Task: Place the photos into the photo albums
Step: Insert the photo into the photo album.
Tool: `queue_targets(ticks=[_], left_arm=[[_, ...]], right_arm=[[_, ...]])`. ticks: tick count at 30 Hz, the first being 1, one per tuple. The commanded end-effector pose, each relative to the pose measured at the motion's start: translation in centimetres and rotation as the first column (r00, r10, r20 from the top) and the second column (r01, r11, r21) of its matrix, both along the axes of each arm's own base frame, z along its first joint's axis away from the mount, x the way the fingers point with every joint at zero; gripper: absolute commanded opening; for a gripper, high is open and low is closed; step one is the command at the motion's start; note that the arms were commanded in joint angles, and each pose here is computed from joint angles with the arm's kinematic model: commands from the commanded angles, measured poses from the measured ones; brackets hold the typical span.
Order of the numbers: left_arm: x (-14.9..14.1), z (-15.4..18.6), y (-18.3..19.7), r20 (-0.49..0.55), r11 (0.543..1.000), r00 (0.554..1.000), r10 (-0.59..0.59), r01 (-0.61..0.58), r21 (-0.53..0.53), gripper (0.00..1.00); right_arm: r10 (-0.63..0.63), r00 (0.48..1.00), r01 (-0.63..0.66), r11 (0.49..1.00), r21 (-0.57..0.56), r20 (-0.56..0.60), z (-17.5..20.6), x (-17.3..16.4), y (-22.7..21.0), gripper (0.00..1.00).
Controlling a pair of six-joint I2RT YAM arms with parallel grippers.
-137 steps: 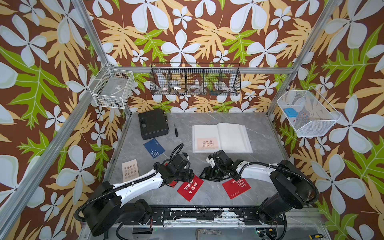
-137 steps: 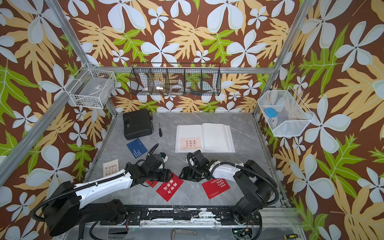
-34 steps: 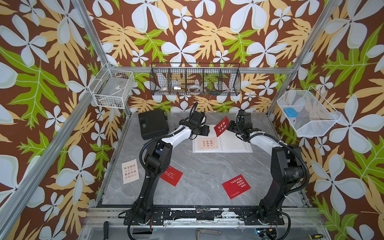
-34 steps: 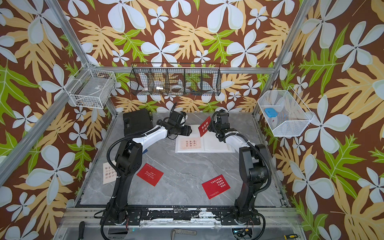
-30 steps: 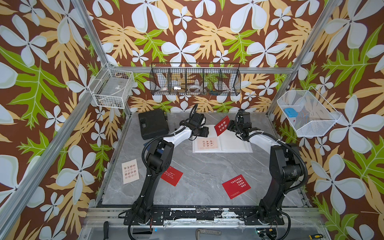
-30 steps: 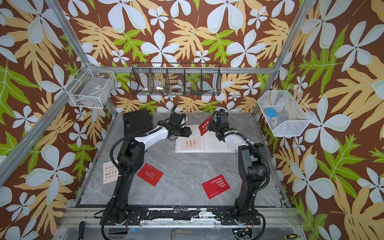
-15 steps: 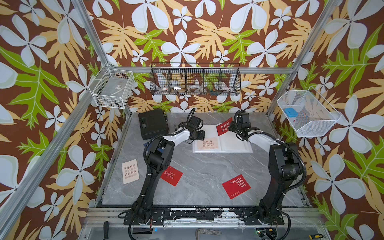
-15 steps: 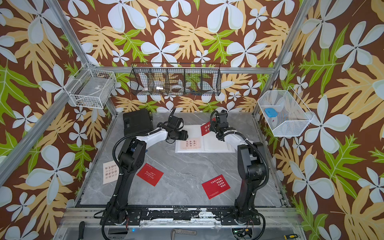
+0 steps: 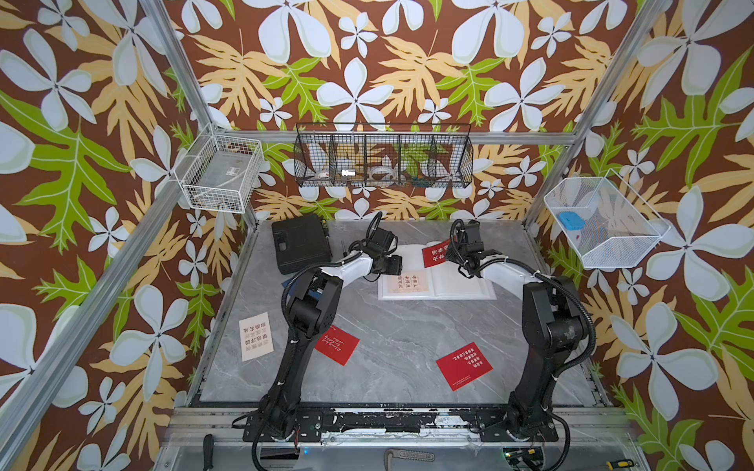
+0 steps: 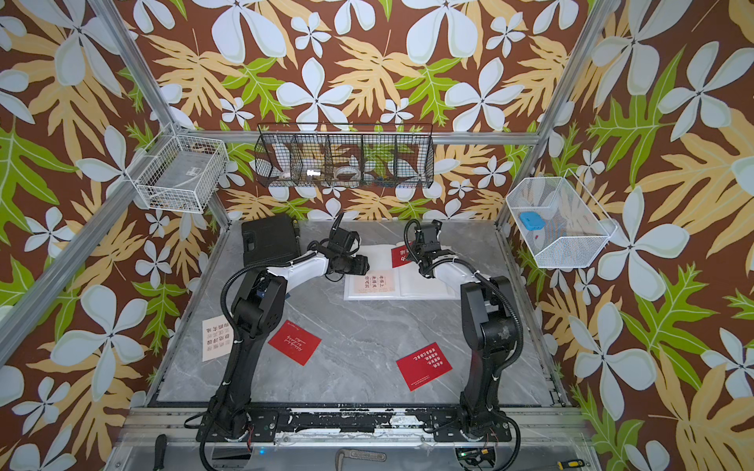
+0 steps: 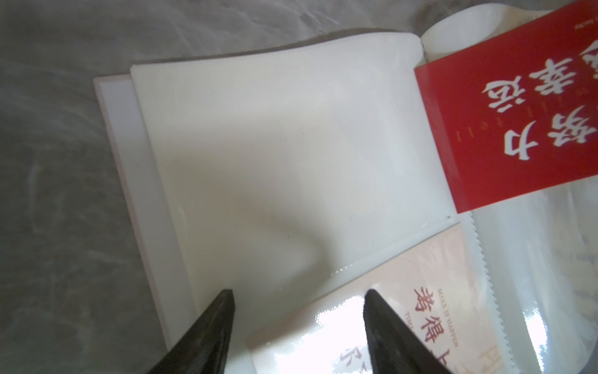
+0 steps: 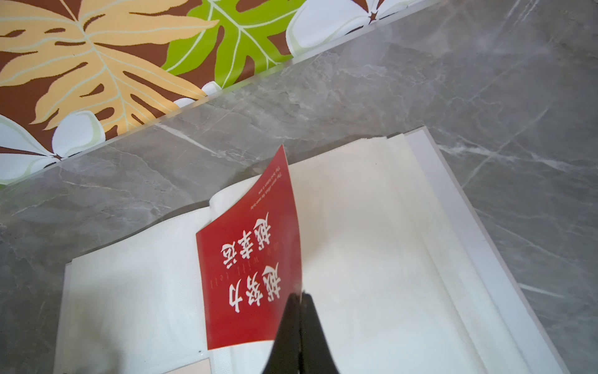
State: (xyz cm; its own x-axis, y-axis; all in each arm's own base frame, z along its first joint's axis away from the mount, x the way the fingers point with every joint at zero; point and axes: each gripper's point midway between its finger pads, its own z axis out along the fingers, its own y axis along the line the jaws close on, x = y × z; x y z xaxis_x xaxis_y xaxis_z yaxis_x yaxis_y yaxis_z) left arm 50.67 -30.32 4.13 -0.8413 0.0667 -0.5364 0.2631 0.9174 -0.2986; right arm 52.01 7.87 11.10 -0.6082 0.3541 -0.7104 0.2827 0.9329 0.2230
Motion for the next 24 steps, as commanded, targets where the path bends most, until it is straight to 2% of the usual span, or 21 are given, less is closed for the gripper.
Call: queue_targets(ticks=[1, 6, 13, 20, 24], left_arm=[[-0.5, -0.2, 0.3, -0.024, 1.000, 1.000, -0.003, 0.003, 0.003, 0.66], [-0.5, -0.3, 0.4, -0.026, 1.000, 1.000, -0.003, 0.003, 0.005, 0.66], [-0.6, 0.1, 0.8, -0.018, 1.000, 1.000, 0.009, -0.009, 0.007, 0.66], [0.0, 2.2, 1.4, 0.023, 0.999, 0.999, 0.043, -0.043, -0.031, 0.67], [0.1, 2.5, 1.6, 0.030, 0.998, 0.998, 0.047, -0.046, -0.031, 0.67]], right_arm=[[-0.039, 0.999, 0.039, 0.999, -0.015, -0.018, -0.4, -0.6, -0.5, 0.00], [-0.060, 0.998, 0.059, 0.998, -0.036, -0.013, -0.8, -0.8, -1.0, 0.00], [-0.044, 0.999, 0.044, 0.999, 0.020, 0.002, -1.3, 0.2, 0.2, 0.00], [-0.082, 0.996, 0.080, 0.993, 0.086, 0.017, -2.0, 0.2, 0.6, 0.00], [-0.120, 0.992, 0.118, 0.991, 0.060, 0.029, -1.6, -0.1, -0.2, 0.00]])
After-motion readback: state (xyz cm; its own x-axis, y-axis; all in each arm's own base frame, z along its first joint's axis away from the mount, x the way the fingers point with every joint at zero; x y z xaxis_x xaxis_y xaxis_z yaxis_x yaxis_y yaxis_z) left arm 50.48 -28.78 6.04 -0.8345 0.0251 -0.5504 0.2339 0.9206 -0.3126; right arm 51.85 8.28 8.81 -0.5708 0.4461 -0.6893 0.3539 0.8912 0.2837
